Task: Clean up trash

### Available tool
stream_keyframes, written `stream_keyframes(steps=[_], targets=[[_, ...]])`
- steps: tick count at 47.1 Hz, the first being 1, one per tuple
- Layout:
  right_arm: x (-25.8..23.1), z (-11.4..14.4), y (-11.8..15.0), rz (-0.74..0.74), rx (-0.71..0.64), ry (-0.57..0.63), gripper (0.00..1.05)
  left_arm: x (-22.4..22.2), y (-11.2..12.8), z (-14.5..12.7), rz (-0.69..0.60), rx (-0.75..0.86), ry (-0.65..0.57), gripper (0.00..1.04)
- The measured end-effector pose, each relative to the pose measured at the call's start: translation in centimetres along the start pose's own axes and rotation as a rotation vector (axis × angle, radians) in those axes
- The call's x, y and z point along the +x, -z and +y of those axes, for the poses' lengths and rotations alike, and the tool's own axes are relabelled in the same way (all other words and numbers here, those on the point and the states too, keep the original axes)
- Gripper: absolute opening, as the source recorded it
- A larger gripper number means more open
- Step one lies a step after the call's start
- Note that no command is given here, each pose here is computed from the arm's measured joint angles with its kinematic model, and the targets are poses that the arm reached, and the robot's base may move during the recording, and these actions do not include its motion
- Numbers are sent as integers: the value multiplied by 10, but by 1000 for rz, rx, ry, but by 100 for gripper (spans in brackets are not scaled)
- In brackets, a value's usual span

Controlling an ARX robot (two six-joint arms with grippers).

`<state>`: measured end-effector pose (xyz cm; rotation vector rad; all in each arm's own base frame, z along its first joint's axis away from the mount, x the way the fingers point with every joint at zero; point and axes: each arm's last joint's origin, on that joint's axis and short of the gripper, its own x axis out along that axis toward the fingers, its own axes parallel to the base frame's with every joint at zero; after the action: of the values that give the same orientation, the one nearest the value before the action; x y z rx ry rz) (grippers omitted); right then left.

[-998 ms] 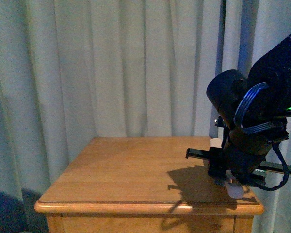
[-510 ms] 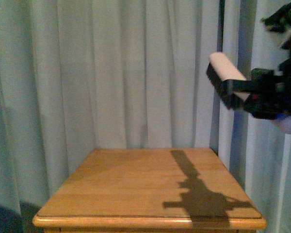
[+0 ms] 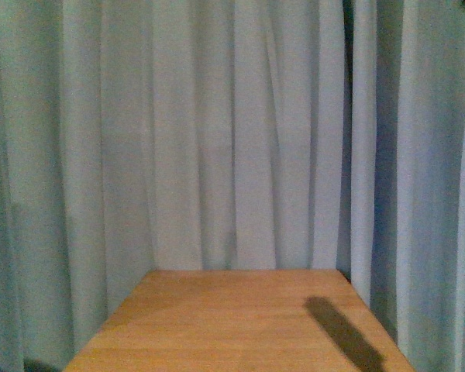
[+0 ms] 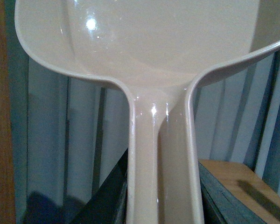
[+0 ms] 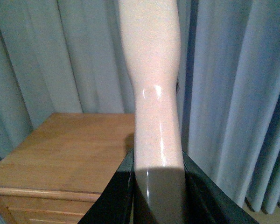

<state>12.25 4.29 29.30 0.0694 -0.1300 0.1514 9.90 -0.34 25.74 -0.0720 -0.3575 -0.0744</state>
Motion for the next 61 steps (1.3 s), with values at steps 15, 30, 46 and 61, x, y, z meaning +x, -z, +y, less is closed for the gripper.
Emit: stream_keyframes(steps=[15, 30, 46, 61], targets=[[-26, -17, -3, -149, 4, 88, 22, 0, 0, 0, 0, 0, 1, 27], [-23, -21, 4, -156, -61, 166, 22, 0, 0, 0, 0, 0, -1, 27], [-22, -22, 6, -152, -66, 184, 22, 0, 0, 0, 0, 0, 7, 27], [-22, -22, 8, -144, -74, 175, 22, -1, 1, 0, -1, 1, 0, 27]])
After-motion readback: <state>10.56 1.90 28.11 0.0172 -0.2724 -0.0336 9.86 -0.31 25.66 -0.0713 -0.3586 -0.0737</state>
